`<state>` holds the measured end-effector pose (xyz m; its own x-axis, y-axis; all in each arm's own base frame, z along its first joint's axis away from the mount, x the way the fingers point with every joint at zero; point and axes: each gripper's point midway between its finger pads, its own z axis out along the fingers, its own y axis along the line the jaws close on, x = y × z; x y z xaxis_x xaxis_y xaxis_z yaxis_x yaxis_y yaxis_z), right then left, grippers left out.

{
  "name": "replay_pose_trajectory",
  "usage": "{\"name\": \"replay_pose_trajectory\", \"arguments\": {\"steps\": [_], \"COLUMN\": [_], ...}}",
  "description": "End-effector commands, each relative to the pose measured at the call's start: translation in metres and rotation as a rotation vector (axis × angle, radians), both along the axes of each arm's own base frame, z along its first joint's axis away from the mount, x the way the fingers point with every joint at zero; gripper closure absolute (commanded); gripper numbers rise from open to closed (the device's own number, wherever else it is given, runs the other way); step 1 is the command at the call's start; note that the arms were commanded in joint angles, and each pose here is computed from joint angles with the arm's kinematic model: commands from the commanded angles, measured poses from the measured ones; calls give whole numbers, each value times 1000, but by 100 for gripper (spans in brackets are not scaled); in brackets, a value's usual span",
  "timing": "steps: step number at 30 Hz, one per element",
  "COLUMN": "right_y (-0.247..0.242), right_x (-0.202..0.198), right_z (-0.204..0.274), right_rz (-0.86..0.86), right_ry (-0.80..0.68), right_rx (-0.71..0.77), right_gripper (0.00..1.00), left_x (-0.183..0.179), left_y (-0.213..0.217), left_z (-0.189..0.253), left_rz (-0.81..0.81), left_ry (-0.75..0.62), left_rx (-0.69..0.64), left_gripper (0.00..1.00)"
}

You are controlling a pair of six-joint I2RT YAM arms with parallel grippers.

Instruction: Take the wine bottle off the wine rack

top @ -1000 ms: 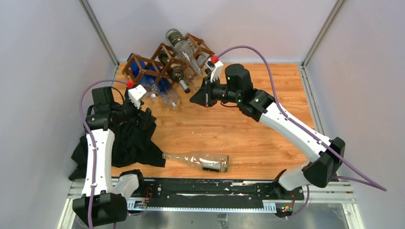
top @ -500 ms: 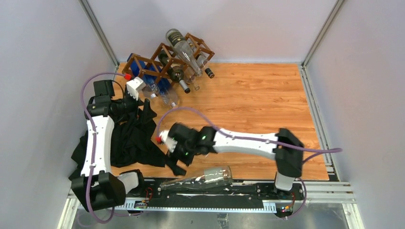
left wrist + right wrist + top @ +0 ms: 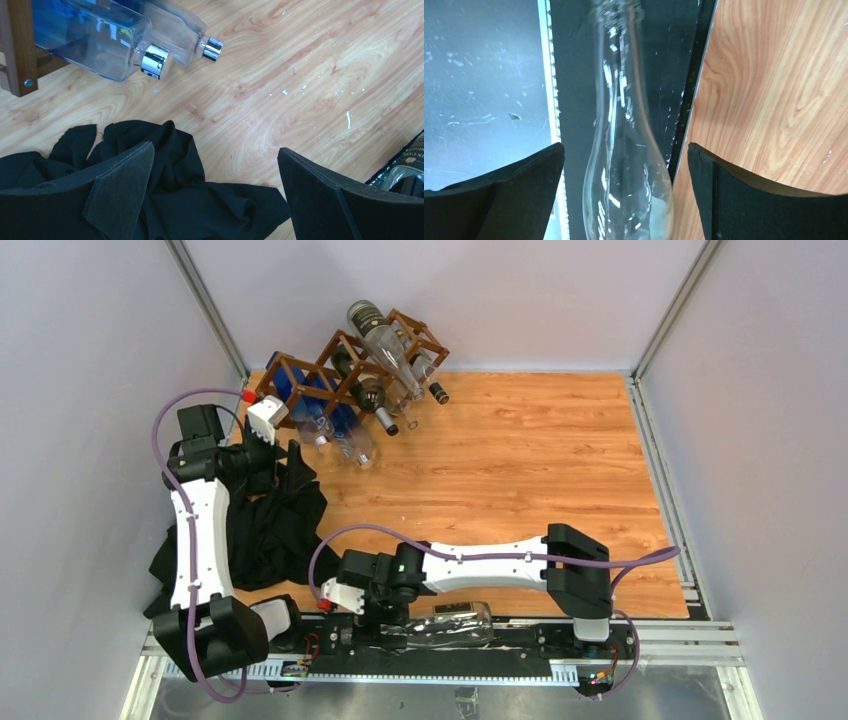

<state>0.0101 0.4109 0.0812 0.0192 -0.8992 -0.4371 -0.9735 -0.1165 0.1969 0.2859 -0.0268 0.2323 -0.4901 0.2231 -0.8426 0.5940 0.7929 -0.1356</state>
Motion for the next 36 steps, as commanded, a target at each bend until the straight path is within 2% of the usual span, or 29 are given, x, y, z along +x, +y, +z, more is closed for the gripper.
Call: {"name": "replay_pose_trajectory", "arguments": {"steps": [1, 7, 15, 19, 24, 26, 29, 33, 36], "right_y": [-31, -30, 10, 20, 22, 21, 18, 13, 11], "right_x": [-5, 11, 49, 64, 82, 90, 106, 138, 169], "right_z": [-16, -46, -40, -43, -43, -39, -31, -11, 22], "right_rz": [47, -34, -137, -180, -233, -257, -314, -439, -554], "right_ry": [-26, -78, -85, -77, -82, -79, -73, -50, -53], "right_rx": [-87, -108, -8, -4, 5, 17, 38, 103, 211], "right_gripper": [4, 5, 11, 28, 63, 73, 99, 100, 100], "left_x": [2, 0, -4, -2, -2, -2, -4, -7, -9], "left_y": [1, 0, 2, 1, -3, -4, -5, -10, -15], "left_z": [16, 26, 37, 46, 54, 54, 53, 57, 61], "left_rz": [7, 11, 15, 15, 2, -4, -11, -27, -41], "left_ry": [-25, -43, -69, -88, -101, -104, -105, -112, -114], "left_rx": [-11, -14, 8, 2, -18, -21, -27, -47, -78], "left_gripper": [0, 0, 0, 0, 0, 0, 0, 0, 0]}}
